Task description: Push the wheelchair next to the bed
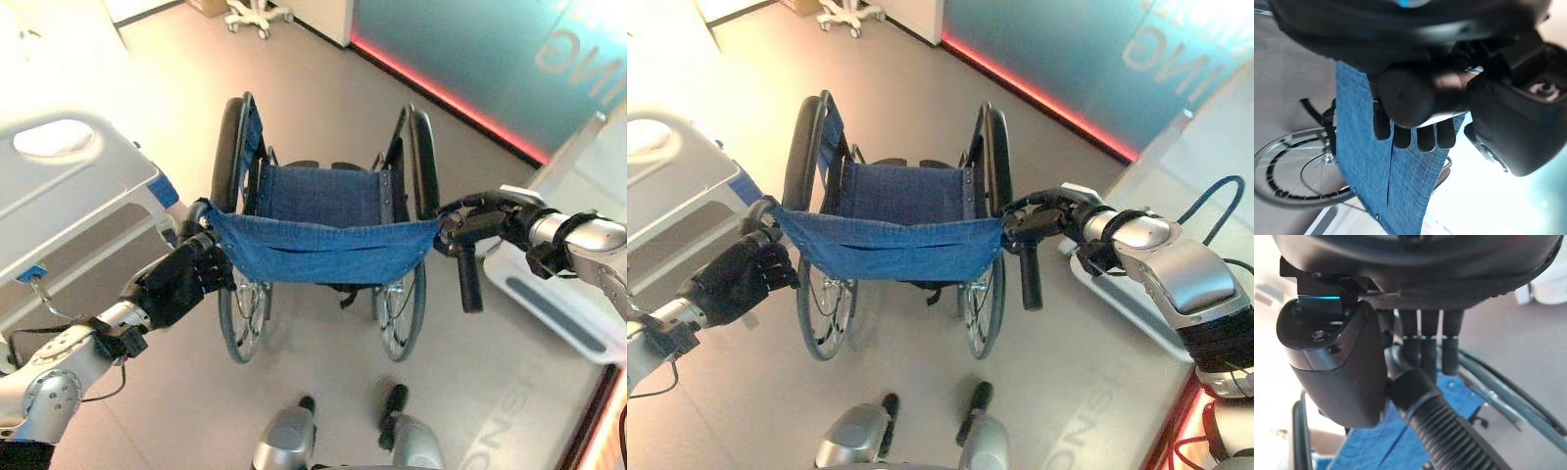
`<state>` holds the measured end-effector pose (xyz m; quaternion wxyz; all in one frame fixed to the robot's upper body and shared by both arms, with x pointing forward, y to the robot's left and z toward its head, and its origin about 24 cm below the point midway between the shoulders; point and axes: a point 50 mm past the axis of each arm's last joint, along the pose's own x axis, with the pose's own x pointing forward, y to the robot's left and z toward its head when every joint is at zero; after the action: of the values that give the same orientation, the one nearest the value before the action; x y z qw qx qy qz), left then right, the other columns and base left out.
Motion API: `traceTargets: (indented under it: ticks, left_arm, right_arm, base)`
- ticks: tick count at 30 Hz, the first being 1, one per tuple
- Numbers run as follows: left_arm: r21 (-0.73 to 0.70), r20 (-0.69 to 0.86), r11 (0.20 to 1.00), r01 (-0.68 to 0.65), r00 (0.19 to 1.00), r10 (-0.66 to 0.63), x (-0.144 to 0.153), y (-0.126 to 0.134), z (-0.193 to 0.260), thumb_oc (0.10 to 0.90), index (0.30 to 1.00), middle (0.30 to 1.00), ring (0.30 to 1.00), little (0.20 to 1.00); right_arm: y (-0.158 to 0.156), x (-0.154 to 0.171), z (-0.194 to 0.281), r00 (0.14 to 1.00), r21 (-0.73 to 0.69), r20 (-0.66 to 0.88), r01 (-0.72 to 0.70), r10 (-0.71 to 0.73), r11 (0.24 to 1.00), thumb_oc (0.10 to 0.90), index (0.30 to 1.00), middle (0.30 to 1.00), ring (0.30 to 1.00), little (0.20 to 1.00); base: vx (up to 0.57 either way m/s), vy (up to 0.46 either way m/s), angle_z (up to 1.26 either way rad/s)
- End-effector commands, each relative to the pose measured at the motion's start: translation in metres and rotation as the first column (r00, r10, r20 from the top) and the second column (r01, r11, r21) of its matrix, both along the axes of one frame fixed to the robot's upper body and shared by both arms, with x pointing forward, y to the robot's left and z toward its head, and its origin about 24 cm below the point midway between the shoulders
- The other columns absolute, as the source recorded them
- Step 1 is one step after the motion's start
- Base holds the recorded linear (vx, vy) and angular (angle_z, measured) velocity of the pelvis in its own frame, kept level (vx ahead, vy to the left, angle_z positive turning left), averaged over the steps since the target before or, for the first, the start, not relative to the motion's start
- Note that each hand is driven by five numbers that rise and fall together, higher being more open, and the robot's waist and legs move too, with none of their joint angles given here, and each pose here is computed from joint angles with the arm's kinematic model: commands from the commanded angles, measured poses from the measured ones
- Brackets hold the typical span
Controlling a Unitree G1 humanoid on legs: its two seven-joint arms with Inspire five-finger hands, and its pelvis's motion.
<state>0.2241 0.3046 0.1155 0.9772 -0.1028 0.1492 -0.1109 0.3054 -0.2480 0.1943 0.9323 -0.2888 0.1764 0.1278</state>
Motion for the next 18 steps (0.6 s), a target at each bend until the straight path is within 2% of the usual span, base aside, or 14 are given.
traceTargets:
  ticks: [1, 7, 11, 18]
  left_arm:
    - [-0.010, 0.323, 0.995, 0.097, 0.942, -0.088, 0.012, -0.028, 0.057, 0.400, 0.300, 0.300, 0.300, 0.300]
    - [-0.027, 0.307, 0.995, 0.096, 0.948, -0.083, 0.009, -0.028, 0.051, 0.400, 0.300, 0.300, 0.300, 0.300]
    - [-0.039, 0.303, 0.995, 0.089, 0.950, -0.073, 0.013, -0.029, 0.046, 0.400, 0.300, 0.300, 0.300, 0.300]
    - [-0.043, 0.287, 0.997, 0.068, 0.957, -0.053, 0.009, -0.033, 0.033, 0.400, 0.300, 0.300, 0.300, 0.300]
  right_arm:
    - [0.012, -0.007, 0.075, 0.951, -0.140, 0.275, -0.105, 0.141, 0.984, 0.400, 0.300, 0.300, 0.300, 0.300]
    - [0.009, -0.007, 0.076, 0.952, -0.137, 0.269, -0.112, 0.146, 0.984, 0.400, 0.300, 0.300, 0.300, 0.300]
    - [0.021, 0.001, 0.070, 0.952, -0.131, 0.273, -0.104, 0.137, 0.986, 0.400, 0.300, 0.300, 0.300, 0.300]
    - [0.029, 0.007, 0.039, 0.962, -0.147, 0.226, -0.120, 0.151, 0.982, 0.400, 0.300, 0.300, 0.300, 0.300]
  base:
    - [0.37, -0.166, 0.08]
    - [0.36, -0.087, -0.02]
    - [0.38, 0.056, 0.46]
    - [0.52, 0.108, -0.19]
